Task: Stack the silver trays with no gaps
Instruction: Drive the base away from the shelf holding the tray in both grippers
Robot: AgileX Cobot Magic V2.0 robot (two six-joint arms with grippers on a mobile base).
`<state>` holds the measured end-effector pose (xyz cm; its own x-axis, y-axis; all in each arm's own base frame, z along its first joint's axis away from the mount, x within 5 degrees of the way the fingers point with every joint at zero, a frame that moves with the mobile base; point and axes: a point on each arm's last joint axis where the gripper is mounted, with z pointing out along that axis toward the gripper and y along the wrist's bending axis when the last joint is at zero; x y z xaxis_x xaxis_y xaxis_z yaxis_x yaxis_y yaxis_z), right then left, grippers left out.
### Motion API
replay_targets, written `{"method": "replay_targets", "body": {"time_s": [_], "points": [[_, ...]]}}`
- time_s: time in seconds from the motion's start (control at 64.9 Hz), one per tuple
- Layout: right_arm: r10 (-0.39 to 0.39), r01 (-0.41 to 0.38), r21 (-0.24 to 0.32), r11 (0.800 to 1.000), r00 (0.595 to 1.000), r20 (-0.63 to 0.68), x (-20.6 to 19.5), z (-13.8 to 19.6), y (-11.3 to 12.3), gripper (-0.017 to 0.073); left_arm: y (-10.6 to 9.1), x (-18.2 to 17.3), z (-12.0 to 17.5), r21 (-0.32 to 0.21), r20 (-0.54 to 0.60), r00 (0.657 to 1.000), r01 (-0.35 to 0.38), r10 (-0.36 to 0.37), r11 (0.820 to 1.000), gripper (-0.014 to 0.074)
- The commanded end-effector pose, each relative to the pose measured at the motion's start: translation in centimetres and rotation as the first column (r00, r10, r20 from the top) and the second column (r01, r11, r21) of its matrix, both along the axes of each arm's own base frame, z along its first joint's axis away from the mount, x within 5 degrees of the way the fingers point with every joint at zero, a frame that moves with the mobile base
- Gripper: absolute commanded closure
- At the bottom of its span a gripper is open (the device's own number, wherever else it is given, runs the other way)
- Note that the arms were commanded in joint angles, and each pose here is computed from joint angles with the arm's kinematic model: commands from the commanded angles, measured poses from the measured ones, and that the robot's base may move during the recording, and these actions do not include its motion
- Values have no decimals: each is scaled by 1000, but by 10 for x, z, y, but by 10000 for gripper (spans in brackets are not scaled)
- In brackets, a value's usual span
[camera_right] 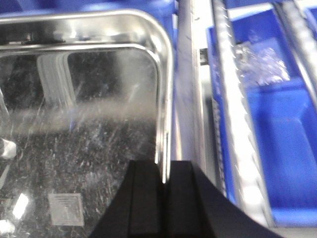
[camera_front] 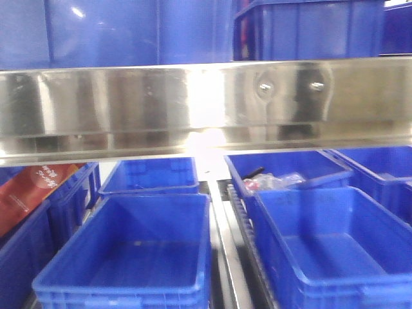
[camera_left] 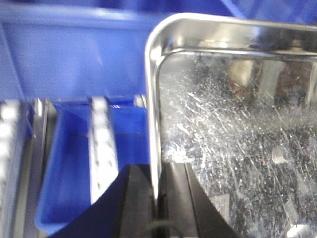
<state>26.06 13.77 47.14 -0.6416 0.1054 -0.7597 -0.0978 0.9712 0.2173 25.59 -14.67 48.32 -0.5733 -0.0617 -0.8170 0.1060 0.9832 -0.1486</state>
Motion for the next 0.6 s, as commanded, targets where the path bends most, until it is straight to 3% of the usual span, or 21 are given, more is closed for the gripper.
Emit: {"method": "replay_targets", "body": {"time_s": [0.0, 0.586], "points": [[22, -23, 18, 1000, 998, 58, -1, 8, 2, 634, -2, -5, 10, -45, 51, 998, 31, -29, 999, 606], [22, -23, 18, 1000, 998, 58, -1, 8, 2, 634, -2, -5, 10, -43, 52, 998, 30, -28, 999, 606]]}}
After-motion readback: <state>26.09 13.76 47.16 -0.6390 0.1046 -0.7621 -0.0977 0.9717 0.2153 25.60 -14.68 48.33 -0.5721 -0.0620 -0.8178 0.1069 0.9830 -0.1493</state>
